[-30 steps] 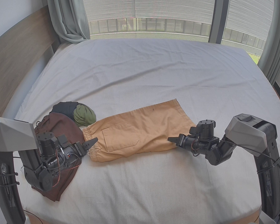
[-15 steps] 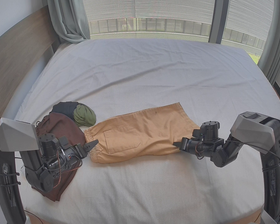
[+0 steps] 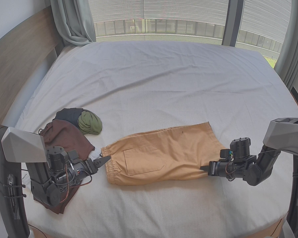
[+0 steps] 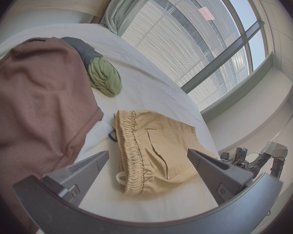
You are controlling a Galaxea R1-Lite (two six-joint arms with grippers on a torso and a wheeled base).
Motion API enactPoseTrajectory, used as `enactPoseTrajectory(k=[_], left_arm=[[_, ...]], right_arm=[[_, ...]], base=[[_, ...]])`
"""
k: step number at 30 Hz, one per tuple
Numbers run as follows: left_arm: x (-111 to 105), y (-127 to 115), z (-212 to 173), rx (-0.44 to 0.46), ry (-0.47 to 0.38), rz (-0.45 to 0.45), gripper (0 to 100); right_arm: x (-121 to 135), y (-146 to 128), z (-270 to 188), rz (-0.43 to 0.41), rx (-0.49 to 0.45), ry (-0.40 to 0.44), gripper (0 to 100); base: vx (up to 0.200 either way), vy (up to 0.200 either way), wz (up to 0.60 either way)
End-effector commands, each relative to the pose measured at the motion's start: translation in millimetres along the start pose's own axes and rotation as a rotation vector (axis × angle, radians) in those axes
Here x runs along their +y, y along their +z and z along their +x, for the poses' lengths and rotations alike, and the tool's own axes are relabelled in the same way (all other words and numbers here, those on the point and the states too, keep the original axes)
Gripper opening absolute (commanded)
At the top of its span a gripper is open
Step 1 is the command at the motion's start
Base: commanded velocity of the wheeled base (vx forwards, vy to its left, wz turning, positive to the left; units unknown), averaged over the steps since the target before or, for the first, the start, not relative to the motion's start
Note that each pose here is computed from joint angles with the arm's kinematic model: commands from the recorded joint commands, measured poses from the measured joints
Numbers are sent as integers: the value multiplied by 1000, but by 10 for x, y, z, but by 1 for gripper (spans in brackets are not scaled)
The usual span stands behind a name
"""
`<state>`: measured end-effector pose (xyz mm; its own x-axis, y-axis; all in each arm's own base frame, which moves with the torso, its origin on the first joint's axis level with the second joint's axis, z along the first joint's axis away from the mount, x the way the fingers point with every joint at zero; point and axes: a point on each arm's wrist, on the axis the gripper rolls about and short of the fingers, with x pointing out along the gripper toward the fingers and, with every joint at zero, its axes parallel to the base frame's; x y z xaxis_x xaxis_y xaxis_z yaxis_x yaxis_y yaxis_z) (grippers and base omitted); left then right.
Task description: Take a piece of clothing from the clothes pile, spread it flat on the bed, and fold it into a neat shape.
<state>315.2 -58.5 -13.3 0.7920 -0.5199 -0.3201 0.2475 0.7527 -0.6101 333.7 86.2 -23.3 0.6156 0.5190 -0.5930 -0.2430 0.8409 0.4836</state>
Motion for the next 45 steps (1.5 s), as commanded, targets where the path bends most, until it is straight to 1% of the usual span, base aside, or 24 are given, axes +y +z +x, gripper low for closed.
enactPoseTrajectory(k=[1,3,4,8,12,16,19,20,23,26,29,30,32,35,39,45], left_arm=[[12,-67,34,37,-23,-2,100],[32,-93,49,50,-29,-5,100],[37,-97,54,51,-28,-5,100],[57,-179,68,82,-25,4,100],[111,-258,106,107,-18,17,100],[50,-370,155,146,-37,13,100],[57,-392,186,154,-45,16,100],[53,-383,211,152,-58,21,100],[52,-402,239,156,-64,20,100],[116,-421,284,154,-54,19,100],[140,-432,308,154,-52,18,100],[158,-429,353,146,-55,20,100],[179,-439,390,144,-56,19,100],[199,-443,477,133,-67,26,100],[217,-440,557,120,-77,31,100],[226,-421,622,105,-86,38,100]], right_arm=[[-26,-19,-57,9,4,-9,0],[-26,-19,-57,9,4,-9,0],[-26,-19,-57,9,4,-9,100],[-29,-46,-71,16,13,-11,100],[-1,-169,-158,20,55,-13,100],[16,-267,-231,-22,88,-17,100],[27,-309,-253,-28,102,-14,100],[52,-335,-270,-35,101,0,100],[90,-390,-304,-55,95,27,100],[176,-478,-374,-89,83,68,100],[222,-522,-414,-102,80,81,100],[292,-555,-458,-123,74,104,100],[347,-577,-488,-143,61,134,100],[424,-579,-533,-184,-3,185,100],[451,-572,-565,-203,-51,208,100],[413,-587,-546,-196,-64,214,100]], base=[[0,0,0],[0,0,0],[0,0,0],[0,0,0],[0,0,0],[0,0,0],[0,0,0],[0,0,0],[0,0,0],[0,0,0],[0,0,0],[0,0,0],[0,0,0],[0,0,0],[0,0,0],[0,0,0]])
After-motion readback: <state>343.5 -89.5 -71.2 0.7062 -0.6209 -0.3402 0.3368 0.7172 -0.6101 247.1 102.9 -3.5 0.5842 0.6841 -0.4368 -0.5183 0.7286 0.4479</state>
